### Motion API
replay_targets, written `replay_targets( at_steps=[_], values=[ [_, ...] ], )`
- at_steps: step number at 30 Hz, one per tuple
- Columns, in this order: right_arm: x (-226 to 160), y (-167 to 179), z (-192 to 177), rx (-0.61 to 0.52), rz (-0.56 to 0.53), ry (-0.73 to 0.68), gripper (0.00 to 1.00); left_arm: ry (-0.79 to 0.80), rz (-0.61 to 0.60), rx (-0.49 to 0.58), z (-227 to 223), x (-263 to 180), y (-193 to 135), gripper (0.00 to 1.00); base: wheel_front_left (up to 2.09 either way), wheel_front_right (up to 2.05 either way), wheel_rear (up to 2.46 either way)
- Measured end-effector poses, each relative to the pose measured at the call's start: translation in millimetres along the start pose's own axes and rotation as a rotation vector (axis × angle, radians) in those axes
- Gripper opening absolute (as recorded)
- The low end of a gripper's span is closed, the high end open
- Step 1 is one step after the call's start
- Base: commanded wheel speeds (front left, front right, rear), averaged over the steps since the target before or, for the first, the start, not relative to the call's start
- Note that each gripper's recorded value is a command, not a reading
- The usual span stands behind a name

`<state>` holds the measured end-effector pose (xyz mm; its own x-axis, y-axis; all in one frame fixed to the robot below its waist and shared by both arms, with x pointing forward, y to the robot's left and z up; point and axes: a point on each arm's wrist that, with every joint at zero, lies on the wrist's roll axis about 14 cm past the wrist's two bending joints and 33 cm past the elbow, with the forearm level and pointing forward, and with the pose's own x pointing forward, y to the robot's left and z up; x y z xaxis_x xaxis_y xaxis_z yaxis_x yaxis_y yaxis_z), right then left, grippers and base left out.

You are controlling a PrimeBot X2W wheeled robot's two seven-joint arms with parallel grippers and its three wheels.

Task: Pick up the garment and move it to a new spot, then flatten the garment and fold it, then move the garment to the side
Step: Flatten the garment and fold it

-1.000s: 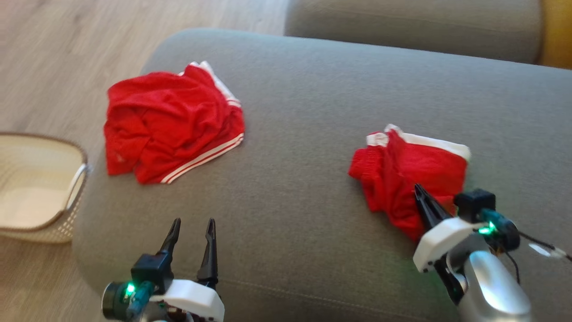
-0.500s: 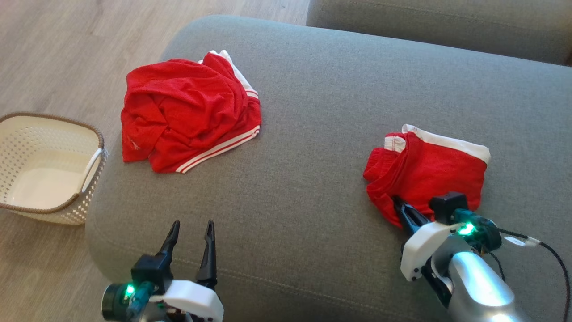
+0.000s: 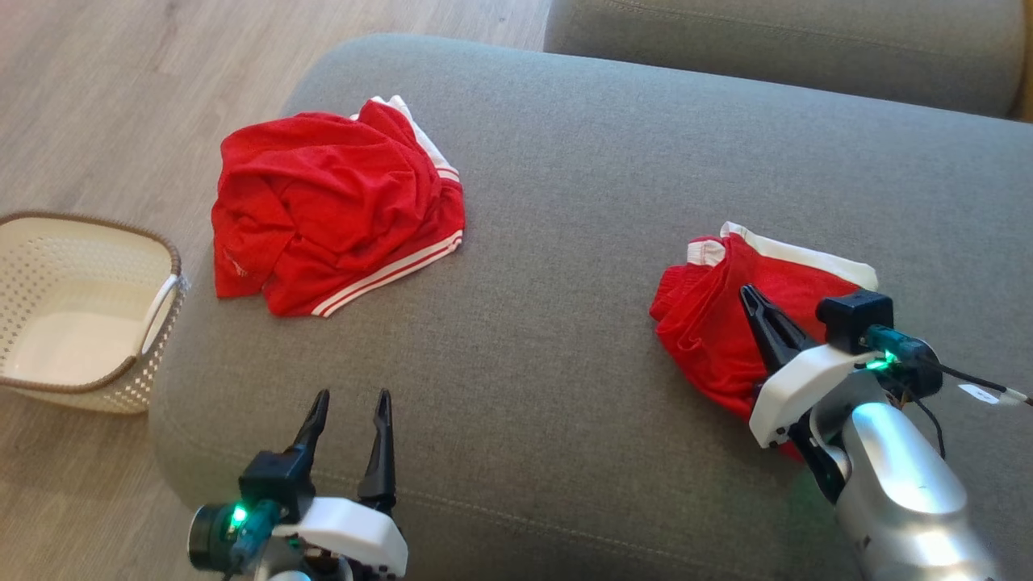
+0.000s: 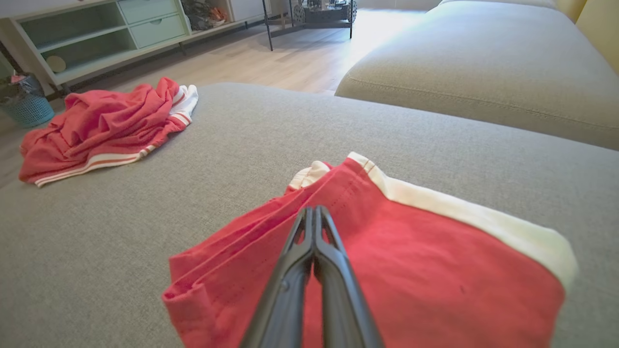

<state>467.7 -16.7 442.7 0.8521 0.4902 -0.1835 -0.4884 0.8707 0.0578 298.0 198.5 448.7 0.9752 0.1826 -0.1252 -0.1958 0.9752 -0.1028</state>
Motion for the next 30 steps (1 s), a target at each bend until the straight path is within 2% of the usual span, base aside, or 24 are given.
replay_targets(
  at_steps=[6,11,20,25,30],
  values=[
    [15,-3,-15,-0.036,0.015,0.057,0.0,0.022,-0.002,-0.004,-5,2,-3,1.0,0.0,0.0,0.0],
    [38,-12,-15,-0.065,0.019,0.073,0.0,0.026,0.034,0.009,-4,6,7,1.0,0.0,0.0,0.0],
    [45,-13,-49,-0.042,0.027,0.161,0.0,0.065,0.063,0.01,-14,4,13,1.0,0.0,0.0,0.0],
    [48,-16,-41,-0.016,0.021,0.124,0.0,0.075,0.037,0.012,-16,9,5,1.0,0.0,0.0,0.0],
    [47,-16,-6,-0.028,0.027,0.02,0.0,0.05,0.011,0.013,-9,16,-3,1.0,0.0,0.0,0.0]
  ],
)
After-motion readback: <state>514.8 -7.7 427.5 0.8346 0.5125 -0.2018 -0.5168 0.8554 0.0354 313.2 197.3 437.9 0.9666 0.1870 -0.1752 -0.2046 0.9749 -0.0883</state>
